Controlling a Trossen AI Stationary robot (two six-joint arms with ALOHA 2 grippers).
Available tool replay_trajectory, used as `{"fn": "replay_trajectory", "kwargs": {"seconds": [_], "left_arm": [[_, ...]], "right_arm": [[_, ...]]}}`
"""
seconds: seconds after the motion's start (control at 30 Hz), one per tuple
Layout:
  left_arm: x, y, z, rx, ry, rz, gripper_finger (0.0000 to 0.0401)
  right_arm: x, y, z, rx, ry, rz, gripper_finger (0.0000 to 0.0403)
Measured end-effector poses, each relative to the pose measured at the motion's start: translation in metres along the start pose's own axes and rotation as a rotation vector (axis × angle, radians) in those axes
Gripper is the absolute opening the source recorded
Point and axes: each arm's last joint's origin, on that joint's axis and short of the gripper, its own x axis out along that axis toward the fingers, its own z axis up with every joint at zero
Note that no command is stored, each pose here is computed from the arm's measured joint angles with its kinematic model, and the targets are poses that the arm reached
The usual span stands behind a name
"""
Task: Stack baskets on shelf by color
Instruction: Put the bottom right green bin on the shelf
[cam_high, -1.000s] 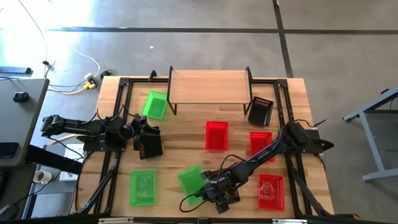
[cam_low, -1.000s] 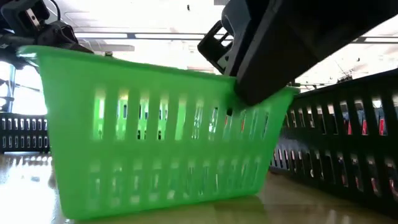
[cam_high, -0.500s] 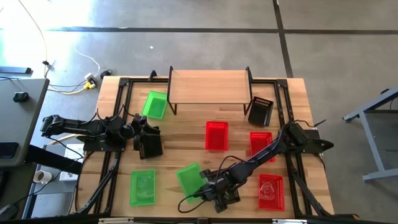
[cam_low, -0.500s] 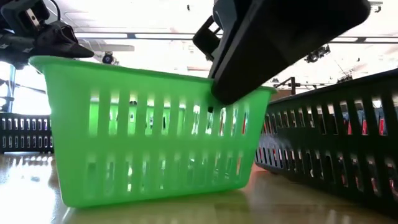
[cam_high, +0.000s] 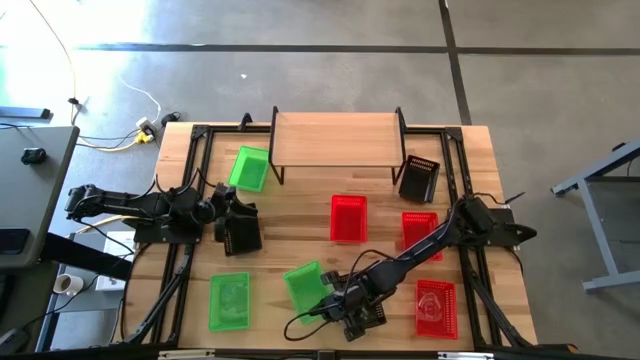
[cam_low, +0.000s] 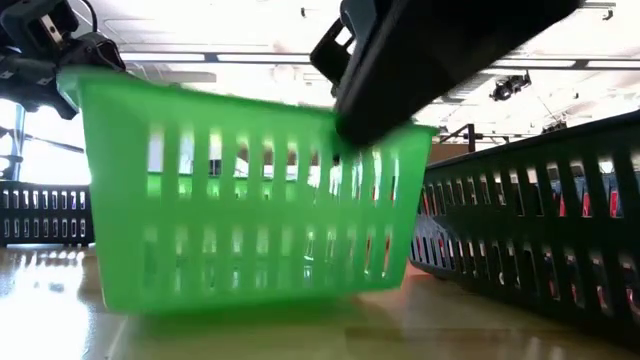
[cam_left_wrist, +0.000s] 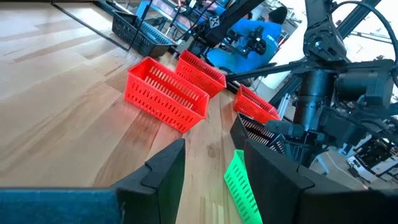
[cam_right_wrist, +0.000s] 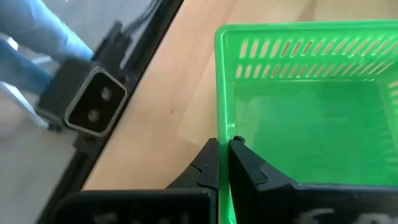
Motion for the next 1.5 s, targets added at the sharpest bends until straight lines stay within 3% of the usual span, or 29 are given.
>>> {"fn": "replay_trajectory", "kwargs": {"seconds": [0.87, 1.17, 1.5], "left_arm": [[0.0, 0.0, 0.0, 0.0, 0.002, -0.002, 0.0156], [0.0, 0.0, 0.0, 0.0, 0.003, -0.002, 0.0156], [0.0, 0.0, 0.0, 0.0, 0.003, -0.001, 0.0156]], "right_arm": [[-0.017, -0.045, 0.033, 0.363, -0.269, 0.018, 0.0], [-0.027, -0.056, 0.042, 0.42, -0.365, -0.044, 0.0], [-0.064, -0.061, 0.051, 0.416, -0.42, -0.191, 0.0]]}}
